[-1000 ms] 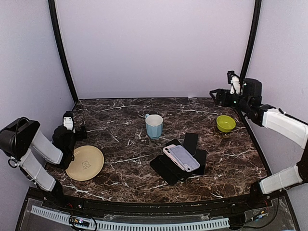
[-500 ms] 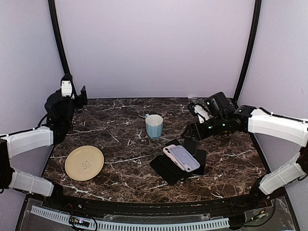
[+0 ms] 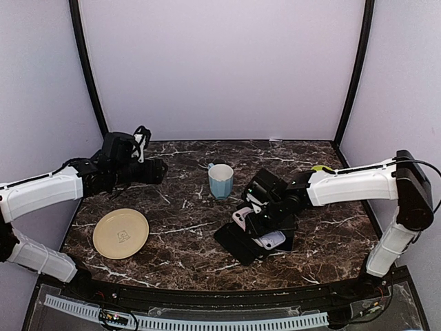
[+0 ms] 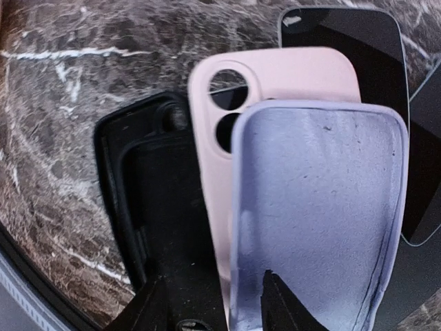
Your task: Put the phone into the phone case
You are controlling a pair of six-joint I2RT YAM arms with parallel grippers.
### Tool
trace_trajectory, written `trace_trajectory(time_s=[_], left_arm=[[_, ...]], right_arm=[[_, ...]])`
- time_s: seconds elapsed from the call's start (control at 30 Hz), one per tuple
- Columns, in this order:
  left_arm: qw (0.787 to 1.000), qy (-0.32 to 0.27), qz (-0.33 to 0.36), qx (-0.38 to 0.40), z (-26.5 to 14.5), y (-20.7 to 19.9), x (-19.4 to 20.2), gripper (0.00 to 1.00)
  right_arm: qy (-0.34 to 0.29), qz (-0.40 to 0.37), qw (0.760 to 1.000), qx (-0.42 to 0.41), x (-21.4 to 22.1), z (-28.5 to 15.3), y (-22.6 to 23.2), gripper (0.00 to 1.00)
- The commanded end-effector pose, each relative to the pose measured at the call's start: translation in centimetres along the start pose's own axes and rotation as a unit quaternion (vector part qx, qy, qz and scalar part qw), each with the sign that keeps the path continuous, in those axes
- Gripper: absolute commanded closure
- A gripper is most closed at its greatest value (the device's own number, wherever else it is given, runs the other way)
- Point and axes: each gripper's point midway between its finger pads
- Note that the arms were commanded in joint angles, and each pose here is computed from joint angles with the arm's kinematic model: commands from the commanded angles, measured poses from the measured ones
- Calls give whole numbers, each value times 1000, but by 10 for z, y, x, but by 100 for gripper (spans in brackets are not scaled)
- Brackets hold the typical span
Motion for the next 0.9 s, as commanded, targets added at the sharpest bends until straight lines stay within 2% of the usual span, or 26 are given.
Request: trace_trajectory(time_s=[0.0,0.17,0.27,0.43,0.47,0.63,0.73,0.77,0.8,0.87], left_arm=[[997,68,-9,19,-1,-16,42,18],[996,86,-4,30,-2,-21,54,18],[996,80,-5,33,-4,-20,56,19],[998,62,18,22,-10,-15,47,19],[998,56,21,22,-13,-15,43,19],[998,58,26,29,-17,-16,44,20],[997,72,21,26,-18,-15,46,20],[997,72,20,27,-19,-15,44,20],[997,71,19,31,-20,-16,41,20],[997,69,8,36,-22,-14,35,20]], right_arm=[[6,43,998,49,0,10,-14,63],[-5,43,997,61,-5,1,-16,64],[-1,35,995,96,-2,5,-29,70],[29,-6,992,122,10,19,-40,98],[30,-14,992,120,8,18,-39,100],[-13,-87,991,106,-23,-14,-25,100],[-53,-182,981,44,-51,-31,18,100],[-62,-236,970,8,-52,-34,49,100],[-69,-286,955,-23,-53,-36,74,100],[-64,-399,910,-96,-31,-37,140,100]])
Point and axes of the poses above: each gripper's point midway between its finger pads, its own z axis out along the fingers, its own y axis along the line the jaws close on, x = y × z, and after that the axes turned 1 degree about -z, right-handed
